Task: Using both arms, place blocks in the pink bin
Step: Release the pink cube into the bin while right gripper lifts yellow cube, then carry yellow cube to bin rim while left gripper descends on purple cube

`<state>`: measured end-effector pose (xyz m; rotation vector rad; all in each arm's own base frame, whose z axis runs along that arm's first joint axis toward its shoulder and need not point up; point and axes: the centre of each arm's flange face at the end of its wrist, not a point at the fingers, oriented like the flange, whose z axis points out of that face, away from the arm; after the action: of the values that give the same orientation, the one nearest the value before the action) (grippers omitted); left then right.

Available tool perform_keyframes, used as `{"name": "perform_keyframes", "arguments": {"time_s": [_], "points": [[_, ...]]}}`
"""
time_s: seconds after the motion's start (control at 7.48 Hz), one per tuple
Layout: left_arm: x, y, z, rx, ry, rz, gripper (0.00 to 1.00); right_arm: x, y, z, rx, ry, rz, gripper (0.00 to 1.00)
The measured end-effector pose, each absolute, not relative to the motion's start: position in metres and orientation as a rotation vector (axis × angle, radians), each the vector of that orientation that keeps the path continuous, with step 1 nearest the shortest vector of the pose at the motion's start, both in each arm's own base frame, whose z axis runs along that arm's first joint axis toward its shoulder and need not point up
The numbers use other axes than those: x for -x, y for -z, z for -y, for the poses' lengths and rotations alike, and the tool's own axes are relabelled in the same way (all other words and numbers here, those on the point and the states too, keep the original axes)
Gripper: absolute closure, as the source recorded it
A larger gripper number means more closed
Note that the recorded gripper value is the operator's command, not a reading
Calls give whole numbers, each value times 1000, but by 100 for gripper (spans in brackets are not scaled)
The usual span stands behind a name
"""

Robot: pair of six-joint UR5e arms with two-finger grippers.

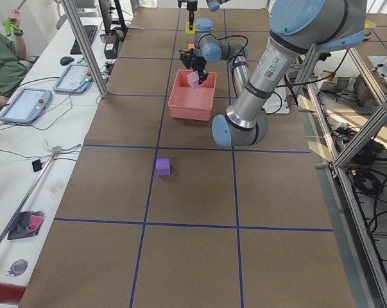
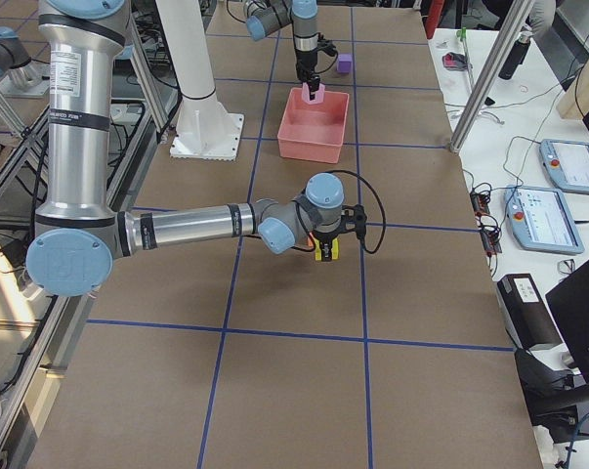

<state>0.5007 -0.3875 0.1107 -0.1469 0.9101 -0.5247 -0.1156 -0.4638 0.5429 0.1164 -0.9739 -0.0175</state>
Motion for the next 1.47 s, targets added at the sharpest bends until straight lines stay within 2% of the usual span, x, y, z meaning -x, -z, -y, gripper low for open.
{"name": "perform_keyframes", "arguments": {"time_s": [0.4,0.8,1.07,1.47], "points": [[-499,-94,388,128,516,-932,0,90,-509,473,-123,9,1081,100],[-417,-99,423,19,309,-869,1,103,-408,488,-84,17,1103,100],[-350,-156,456,-67,153,-775,2,128,-360,488,-76,27,1090,100],[-264,-278,504,-182,31,-727,1,191,-299,488,-80,-18,1060,100]]}}
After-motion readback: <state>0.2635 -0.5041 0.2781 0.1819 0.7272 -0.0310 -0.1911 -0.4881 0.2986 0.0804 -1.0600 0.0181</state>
